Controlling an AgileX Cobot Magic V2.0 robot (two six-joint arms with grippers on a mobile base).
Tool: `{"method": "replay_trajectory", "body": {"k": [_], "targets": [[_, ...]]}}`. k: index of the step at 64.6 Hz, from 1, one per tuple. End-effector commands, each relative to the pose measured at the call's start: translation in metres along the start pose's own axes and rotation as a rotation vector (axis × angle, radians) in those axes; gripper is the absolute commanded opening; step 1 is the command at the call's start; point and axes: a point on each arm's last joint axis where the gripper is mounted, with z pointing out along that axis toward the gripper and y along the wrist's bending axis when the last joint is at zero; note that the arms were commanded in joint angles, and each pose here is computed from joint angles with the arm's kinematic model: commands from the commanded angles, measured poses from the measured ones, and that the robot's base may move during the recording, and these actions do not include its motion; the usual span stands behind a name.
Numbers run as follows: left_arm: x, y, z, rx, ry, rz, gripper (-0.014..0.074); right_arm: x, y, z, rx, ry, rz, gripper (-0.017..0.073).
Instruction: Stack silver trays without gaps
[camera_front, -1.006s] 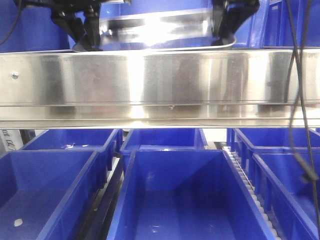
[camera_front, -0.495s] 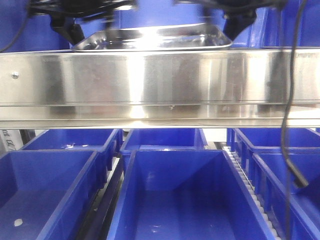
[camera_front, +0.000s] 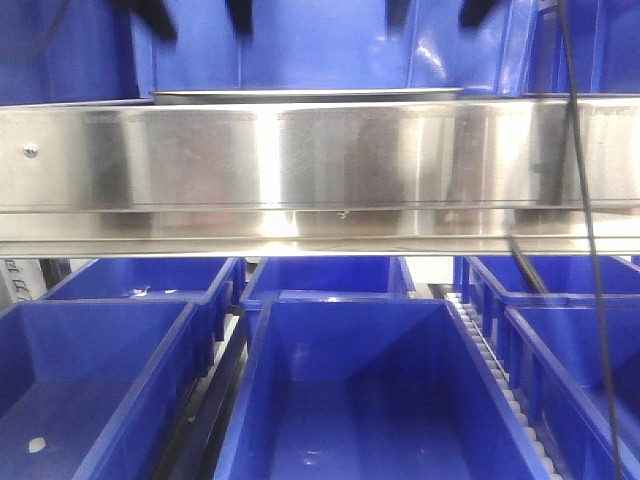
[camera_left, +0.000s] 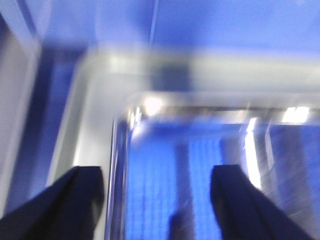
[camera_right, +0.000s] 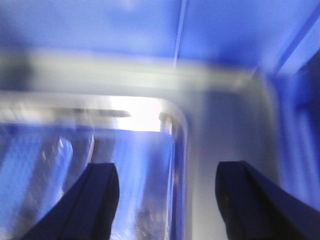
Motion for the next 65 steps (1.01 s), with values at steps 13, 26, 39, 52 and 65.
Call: {"method": "replay_trajectory", "body": {"k": [13, 26, 39, 52, 65], "targets": [[-0.031, 0.006, -0.06, 0.017, -0.096, -0.059, -0.0019, -0.033, -0.005, -0.058, -0.001, -0.099, 0.019, -0.0002], [-0.025, 0.013, -0.081, 0.012, -0.034, -0.061, -0.0004, -0.033, -0.007, -0.082, -0.039, -0.086, -0.006, -0.008], [-0.01, 0.0, -0.085, 0.144, -0.148, -0.012, -0.0004, -0.022, -0.003, -0.09, -0.111, -0.173, -0.068, -0.0081], [0.019, 0.003, -0.078, 0.259, -0.254, 0.034, -0.0004, 0.007, -0.009, -0.092, -0.212, -0.308, -0.119, -0.0081], [0.057, 0.01, -0.074, 0.397, -0.364, 0.055, -0.0004, 0.043, -0.019, -0.093, -0.316, -0.461, -0.168, -0.0081]]}}
